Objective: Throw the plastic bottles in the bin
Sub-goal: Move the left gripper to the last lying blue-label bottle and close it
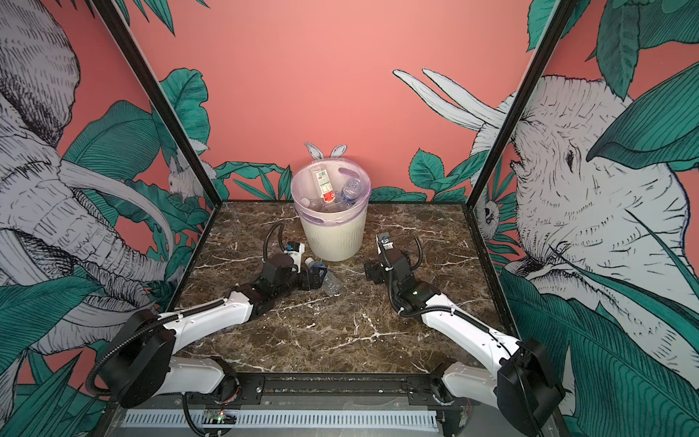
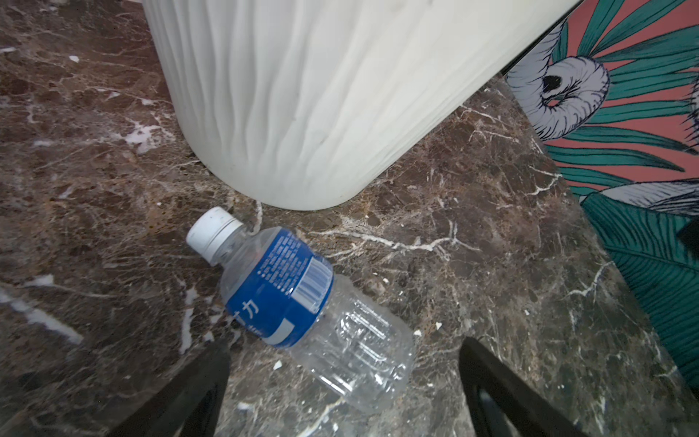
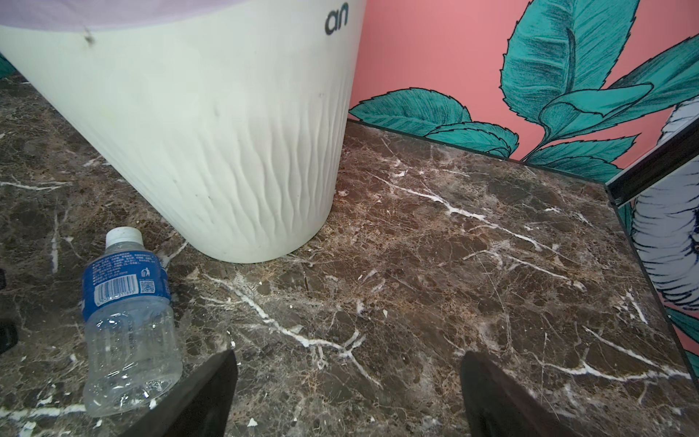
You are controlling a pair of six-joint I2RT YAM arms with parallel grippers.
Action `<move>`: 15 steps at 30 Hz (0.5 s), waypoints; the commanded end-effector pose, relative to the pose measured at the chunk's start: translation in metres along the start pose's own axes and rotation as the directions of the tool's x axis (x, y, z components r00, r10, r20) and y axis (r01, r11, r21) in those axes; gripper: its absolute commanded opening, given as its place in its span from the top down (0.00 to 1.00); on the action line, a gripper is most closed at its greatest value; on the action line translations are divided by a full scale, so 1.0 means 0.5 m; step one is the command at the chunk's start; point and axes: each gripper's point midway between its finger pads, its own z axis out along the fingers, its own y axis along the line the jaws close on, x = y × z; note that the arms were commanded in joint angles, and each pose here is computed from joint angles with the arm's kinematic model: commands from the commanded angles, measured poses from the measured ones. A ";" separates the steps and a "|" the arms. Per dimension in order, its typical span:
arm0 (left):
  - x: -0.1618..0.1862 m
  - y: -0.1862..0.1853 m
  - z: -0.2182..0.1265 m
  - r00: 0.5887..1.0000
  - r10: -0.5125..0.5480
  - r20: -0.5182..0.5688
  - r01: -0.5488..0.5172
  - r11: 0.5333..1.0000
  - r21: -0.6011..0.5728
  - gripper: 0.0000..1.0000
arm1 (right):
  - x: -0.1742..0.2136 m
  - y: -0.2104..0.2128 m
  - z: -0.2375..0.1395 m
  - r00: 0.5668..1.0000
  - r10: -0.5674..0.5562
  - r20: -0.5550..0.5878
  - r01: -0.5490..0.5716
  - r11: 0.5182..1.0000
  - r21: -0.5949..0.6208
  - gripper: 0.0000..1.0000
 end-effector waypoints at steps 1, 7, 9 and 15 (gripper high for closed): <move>0.001 0.008 0.001 0.997 -0.071 0.005 0.071 0.993 -0.097 0.05 | -0.032 -0.013 -0.005 0.996 0.052 0.068 -0.053 0.998 0.013 0.06; -0.004 0.023 -0.010 0.982 -0.172 0.075 0.185 0.957 -0.222 0.08 | -0.025 -0.018 -0.001 0.996 0.076 0.053 -0.076 0.997 0.010 0.06; -0.007 0.024 -0.008 0.977 -0.198 0.082 0.212 0.948 -0.238 0.09 | -0.024 -0.019 0.000 0.995 0.081 0.051 -0.081 0.997 0.008 0.06; 0.004 0.040 0.006 0.966 -0.247 0.074 0.258 0.918 -0.300 0.10 | -0.023 -0.022 0.000 0.995 0.087 0.050 -0.087 0.996 0.010 0.06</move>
